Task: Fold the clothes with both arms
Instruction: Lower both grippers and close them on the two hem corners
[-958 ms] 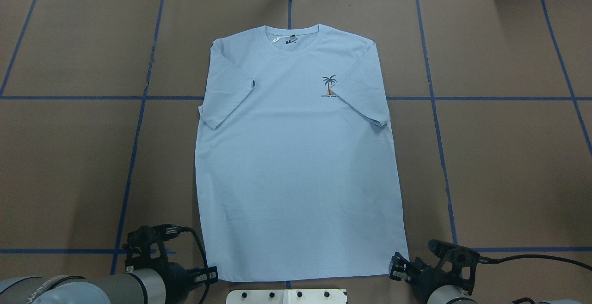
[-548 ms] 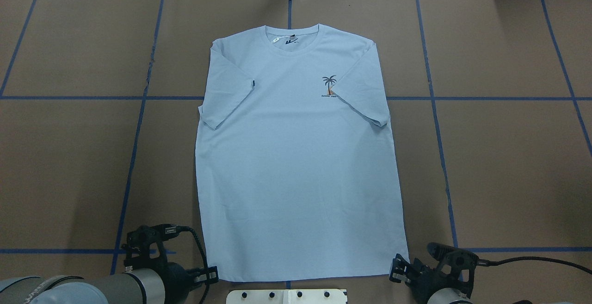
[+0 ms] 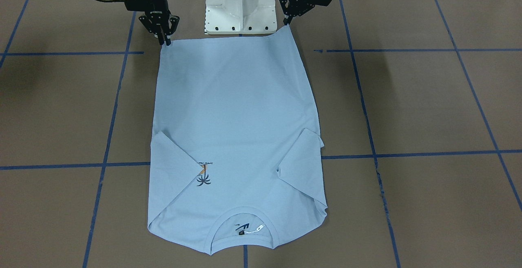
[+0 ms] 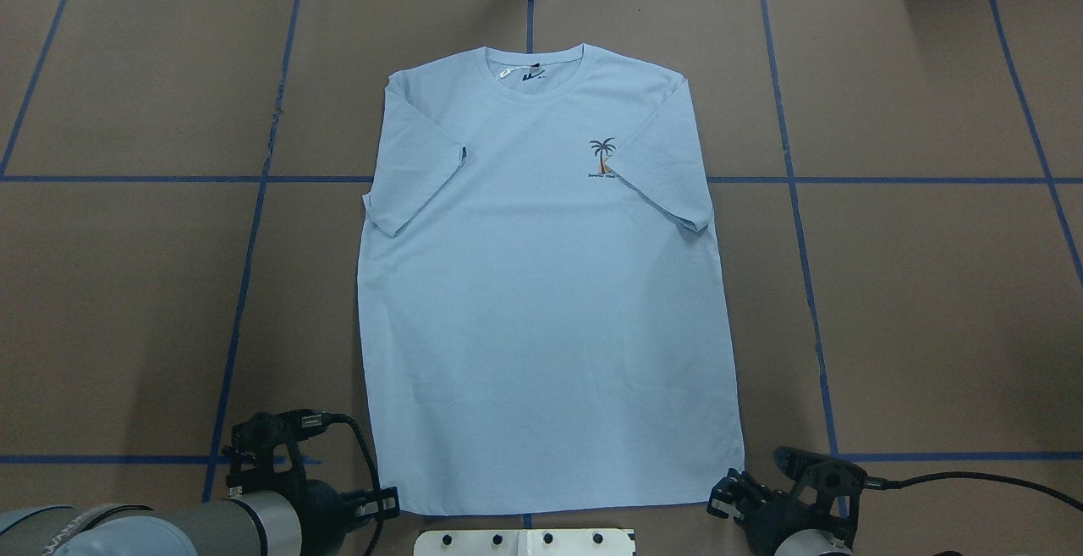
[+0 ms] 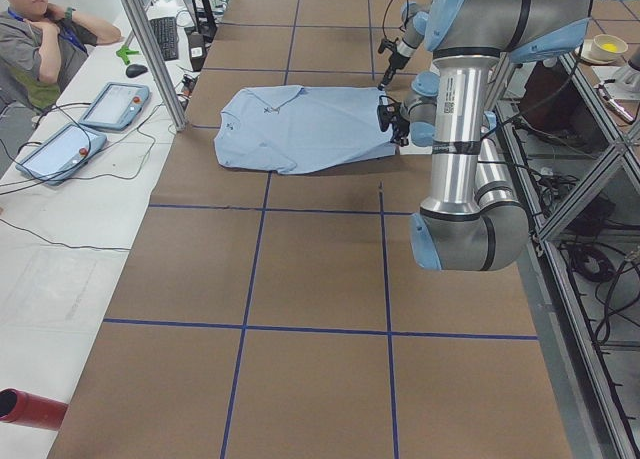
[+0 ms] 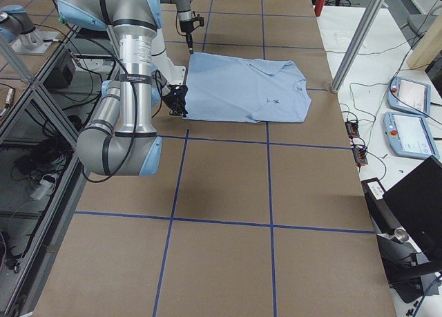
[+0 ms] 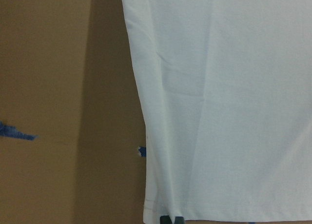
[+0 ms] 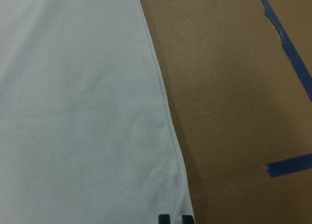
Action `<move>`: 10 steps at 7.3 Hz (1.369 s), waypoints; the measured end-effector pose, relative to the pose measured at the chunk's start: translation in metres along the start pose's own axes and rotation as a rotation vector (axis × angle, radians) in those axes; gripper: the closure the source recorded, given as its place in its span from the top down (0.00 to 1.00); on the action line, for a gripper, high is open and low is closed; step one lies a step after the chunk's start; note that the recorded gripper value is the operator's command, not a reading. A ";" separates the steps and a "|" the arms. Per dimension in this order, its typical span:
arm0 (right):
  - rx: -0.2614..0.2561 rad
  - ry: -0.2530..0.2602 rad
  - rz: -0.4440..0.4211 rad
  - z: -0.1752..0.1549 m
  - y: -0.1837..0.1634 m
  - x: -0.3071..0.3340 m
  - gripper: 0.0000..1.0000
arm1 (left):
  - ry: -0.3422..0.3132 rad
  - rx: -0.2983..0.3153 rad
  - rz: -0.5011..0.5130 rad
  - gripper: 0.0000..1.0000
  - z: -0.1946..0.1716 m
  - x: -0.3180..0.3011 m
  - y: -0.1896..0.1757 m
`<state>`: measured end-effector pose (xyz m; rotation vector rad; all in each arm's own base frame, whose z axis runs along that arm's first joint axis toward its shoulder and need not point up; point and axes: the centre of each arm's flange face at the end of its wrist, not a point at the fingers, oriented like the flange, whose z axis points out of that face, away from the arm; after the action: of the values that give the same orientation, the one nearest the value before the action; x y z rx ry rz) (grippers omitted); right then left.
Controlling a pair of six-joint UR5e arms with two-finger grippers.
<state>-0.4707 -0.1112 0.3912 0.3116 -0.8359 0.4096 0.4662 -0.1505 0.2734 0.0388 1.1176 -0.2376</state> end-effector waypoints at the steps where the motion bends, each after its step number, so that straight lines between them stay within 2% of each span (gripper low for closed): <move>1: 0.005 0.007 -0.006 0.002 0.000 0.001 0.00 | 0.000 0.000 0.000 0.00 0.000 0.000 0.000; 3: 0.023 0.040 -0.028 0.002 -0.004 0.005 0.00 | 0.000 0.001 0.000 0.00 0.000 0.000 0.000; 6: 0.027 0.071 -0.047 -0.028 -0.021 -0.004 0.00 | 0.004 0.000 0.000 0.00 -0.001 0.001 0.001; 7: 0.028 0.081 -0.053 -0.033 -0.023 -0.004 0.28 | 0.006 -0.001 0.000 0.00 -0.002 0.002 0.001; 8: 0.029 0.088 -0.058 -0.032 -0.022 -0.004 0.99 | 0.006 -0.001 0.000 0.00 -0.002 0.002 0.001; 10: 0.028 0.108 -0.087 -0.017 -0.002 -0.003 0.97 | 0.006 -0.002 0.000 0.00 -0.002 0.002 0.001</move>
<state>-0.4611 -0.1064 0.3779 0.3473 -0.7090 0.3535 0.4651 -0.1498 0.2709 0.0374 1.1235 -0.2361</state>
